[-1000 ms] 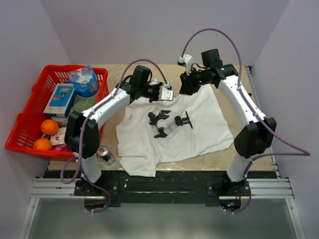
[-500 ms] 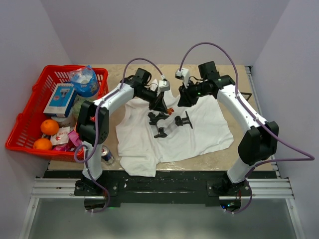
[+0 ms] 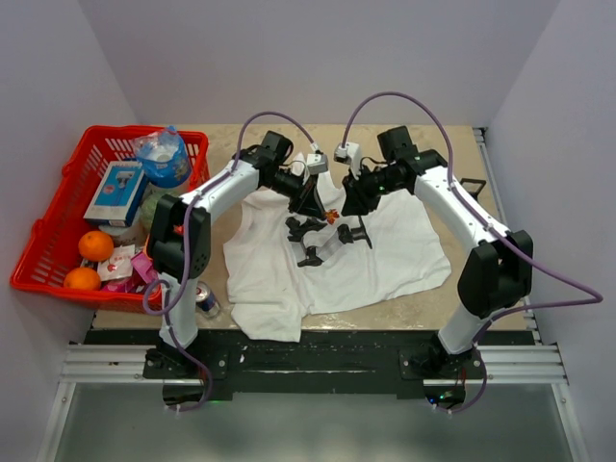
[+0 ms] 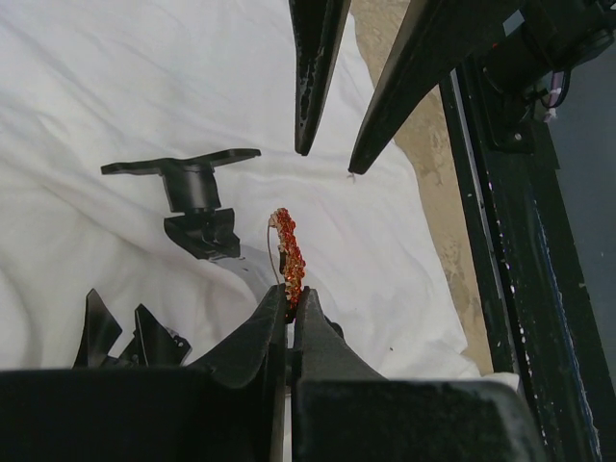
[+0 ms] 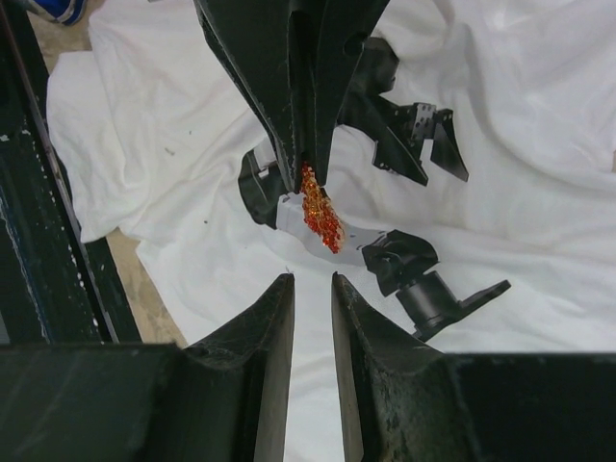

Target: Remove the brooch from the garment

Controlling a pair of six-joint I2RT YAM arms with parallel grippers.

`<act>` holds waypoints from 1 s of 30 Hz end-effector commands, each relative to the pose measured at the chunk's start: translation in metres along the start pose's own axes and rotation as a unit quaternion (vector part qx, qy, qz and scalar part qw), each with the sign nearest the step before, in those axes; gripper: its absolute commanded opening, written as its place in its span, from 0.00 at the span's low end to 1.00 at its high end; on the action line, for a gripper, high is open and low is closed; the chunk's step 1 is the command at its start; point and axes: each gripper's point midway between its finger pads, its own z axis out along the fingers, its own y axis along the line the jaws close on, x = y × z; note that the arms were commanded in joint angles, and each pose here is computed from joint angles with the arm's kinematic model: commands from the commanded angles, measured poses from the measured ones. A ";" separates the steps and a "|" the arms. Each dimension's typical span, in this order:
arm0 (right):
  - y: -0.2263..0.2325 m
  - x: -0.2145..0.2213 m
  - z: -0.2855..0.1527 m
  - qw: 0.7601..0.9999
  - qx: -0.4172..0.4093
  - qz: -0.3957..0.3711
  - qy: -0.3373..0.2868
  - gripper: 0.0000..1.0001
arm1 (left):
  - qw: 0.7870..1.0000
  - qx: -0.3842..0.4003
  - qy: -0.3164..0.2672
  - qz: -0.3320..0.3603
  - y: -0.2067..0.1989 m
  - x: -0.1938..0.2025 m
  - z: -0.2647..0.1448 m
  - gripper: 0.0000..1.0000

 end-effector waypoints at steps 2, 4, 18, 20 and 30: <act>0.010 0.009 0.006 0.999 -0.031 -0.001 0.007 0.26 | 0.999 0.017 -0.030 0.021 -0.014 -0.030 -0.007 0.00; 0.011 0.011 0.008 0.999 -0.034 0.001 0.009 0.26 | 0.999 0.019 -0.033 0.020 -0.015 -0.031 -0.007 0.00; 0.020 0.013 0.021 0.997 -0.066 0.043 0.001 0.27 | 0.996 0.033 -0.076 -0.017 -0.013 -0.049 -0.014 0.00; 0.021 0.012 0.021 0.997 -0.069 0.047 -0.002 0.25 | 0.996 0.032 -0.075 -0.021 -0.012 -0.047 -0.014 0.00; 0.013 0.000 0.023 0.994 -0.068 0.081 -0.025 0.22 | 0.992 0.050 -0.098 -0.057 -0.010 -0.050 -0.020 0.00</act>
